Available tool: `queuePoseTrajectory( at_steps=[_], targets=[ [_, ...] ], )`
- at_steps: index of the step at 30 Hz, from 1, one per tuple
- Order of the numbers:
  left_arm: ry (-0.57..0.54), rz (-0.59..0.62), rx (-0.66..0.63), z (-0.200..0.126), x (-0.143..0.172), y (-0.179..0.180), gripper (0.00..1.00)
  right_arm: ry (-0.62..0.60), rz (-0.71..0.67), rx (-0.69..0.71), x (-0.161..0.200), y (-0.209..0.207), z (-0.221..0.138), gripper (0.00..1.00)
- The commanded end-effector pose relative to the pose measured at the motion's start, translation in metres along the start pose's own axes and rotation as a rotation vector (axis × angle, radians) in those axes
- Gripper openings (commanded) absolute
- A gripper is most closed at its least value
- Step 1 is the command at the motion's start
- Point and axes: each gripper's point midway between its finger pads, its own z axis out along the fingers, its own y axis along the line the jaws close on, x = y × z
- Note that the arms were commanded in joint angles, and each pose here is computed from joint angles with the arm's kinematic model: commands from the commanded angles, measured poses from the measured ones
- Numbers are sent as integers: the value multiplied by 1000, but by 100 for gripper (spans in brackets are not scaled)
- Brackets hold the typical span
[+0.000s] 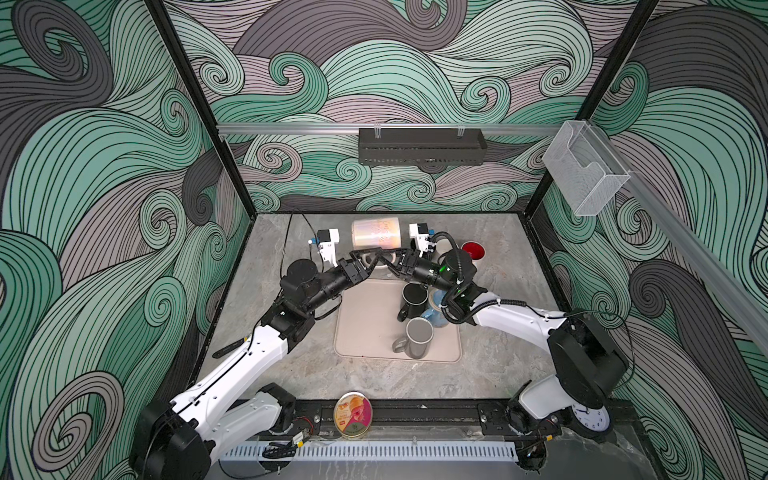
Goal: Turn the mug right side up
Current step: Place the mug at the top-center of the table.
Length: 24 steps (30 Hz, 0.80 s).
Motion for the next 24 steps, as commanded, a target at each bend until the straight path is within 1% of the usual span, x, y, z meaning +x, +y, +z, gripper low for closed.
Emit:
queuePoseTrajectory(
  at_steps=[1, 7, 11, 16, 24],
  targets=[
    [-23, 87, -113, -9, -11, 7, 97, -84, -132, -151, -26, 64, -6, 0],
    [16, 177, -215, -19, -6, 21, 97, -78, -143, -128, -28, 62, -6, 0],
    [54, 272, -261, -26, -1, 27, 98, -70, -174, -70, -28, 58, -7, 0],
    [99, 304, -352, -36, 6, 46, 99, -60, -221, 36, -29, 47, -8, 0],
    [167, 293, -396, -37, 26, 70, 94, -20, -259, 205, -28, 21, -8, 0]
  ],
)
